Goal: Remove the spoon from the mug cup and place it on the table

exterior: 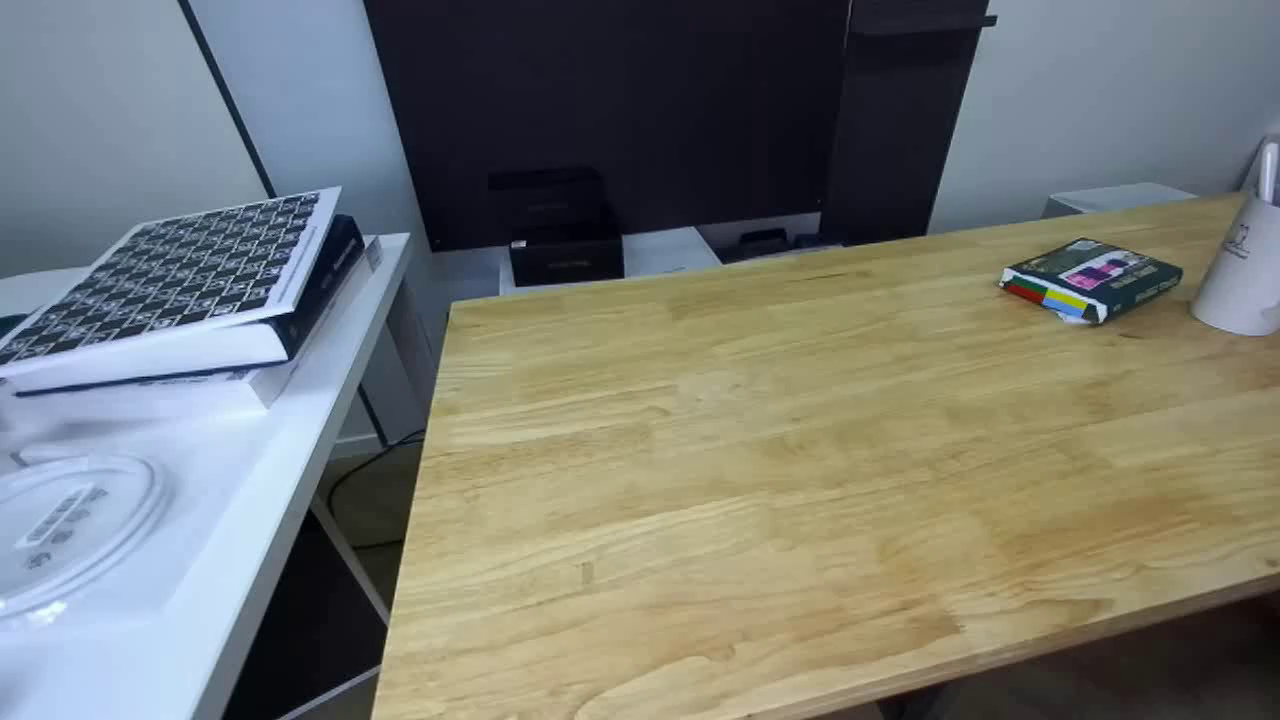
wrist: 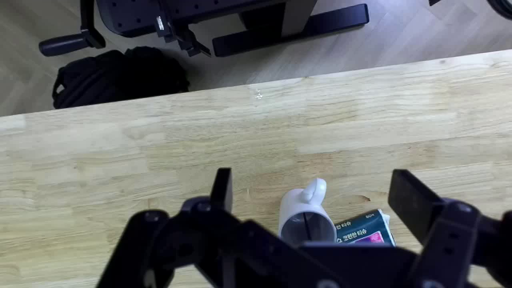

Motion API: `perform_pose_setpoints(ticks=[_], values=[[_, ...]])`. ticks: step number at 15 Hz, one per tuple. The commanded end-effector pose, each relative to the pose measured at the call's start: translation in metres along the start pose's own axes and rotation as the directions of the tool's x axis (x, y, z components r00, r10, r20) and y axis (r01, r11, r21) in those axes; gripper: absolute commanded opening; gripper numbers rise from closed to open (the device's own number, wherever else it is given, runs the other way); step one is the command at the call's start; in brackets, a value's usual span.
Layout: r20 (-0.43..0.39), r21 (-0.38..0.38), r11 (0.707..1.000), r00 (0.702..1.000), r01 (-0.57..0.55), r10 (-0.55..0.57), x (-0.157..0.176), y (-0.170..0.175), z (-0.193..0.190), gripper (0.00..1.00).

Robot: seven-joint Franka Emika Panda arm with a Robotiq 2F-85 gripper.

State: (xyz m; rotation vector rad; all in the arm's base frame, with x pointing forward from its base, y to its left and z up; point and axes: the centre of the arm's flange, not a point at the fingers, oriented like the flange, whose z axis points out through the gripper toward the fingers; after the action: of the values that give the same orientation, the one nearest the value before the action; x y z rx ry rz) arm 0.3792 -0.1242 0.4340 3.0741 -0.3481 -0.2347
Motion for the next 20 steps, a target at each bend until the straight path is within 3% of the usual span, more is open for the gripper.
perform_pose_setpoints(ticks=[1, 4, 8, 15, 20], values=[[-0.001, 0.0, 1.0, 1.0, 0.0, 0.0, 0.0, 0.0, 0.0, 1.0], [0.009, -0.002, 1.0, 1.0, 0.013, -0.013, 0.004, 0.001, 0.0, 1.0], [0.042, 0.034, 0.998, 0.997, 0.059, -0.06, 0.036, 0.008, -0.004, 1.0], [0.069, 0.081, 0.99, 0.99, 0.118, -0.124, 0.146, 0.005, -0.027, 1.0], [0.09, 0.094, 0.985, 0.984, 0.146, -0.155, 0.224, -0.022, -0.026, 1.0]])
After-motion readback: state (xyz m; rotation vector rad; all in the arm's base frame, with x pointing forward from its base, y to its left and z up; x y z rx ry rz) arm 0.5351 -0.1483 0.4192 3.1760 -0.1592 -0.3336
